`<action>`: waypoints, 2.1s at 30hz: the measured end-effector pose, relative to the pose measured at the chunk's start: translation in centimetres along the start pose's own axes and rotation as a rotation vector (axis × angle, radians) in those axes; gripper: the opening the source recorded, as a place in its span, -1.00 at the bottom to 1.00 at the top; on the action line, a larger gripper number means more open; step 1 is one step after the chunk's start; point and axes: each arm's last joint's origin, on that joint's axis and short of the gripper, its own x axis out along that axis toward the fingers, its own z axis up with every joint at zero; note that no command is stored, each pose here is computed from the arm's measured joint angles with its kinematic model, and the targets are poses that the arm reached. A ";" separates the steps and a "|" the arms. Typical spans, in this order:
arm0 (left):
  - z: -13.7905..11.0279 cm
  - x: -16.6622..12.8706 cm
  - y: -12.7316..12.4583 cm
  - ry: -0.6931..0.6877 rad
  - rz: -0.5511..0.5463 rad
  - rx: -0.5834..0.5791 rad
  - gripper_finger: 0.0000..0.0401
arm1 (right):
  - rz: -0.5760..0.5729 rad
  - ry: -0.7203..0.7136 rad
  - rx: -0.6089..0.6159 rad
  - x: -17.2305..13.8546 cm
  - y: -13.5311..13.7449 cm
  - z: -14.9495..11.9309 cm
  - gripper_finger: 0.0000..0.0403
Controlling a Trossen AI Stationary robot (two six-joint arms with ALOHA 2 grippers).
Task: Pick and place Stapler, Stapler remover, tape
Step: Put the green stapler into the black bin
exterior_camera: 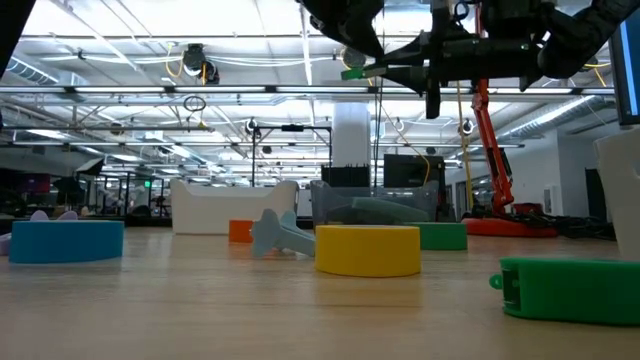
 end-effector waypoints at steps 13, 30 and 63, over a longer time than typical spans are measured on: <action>-1.2 -0.9 1.3 0.229 0.301 0.113 -0.36 | -0.086 0.023 -0.029 -0.2 -1.5 0.3 -0.67; -7.2 -2.3 4.8 0.618 -0.004 -0.312 -0.36 | -0.193 0.257 -0.129 4.6 -2.2 0.3 -0.66; -10.0 -0.4 6.0 0.210 -0.248 -0.678 -0.36 | -0.097 0.279 -0.098 4.5 -1.1 1.4 -0.67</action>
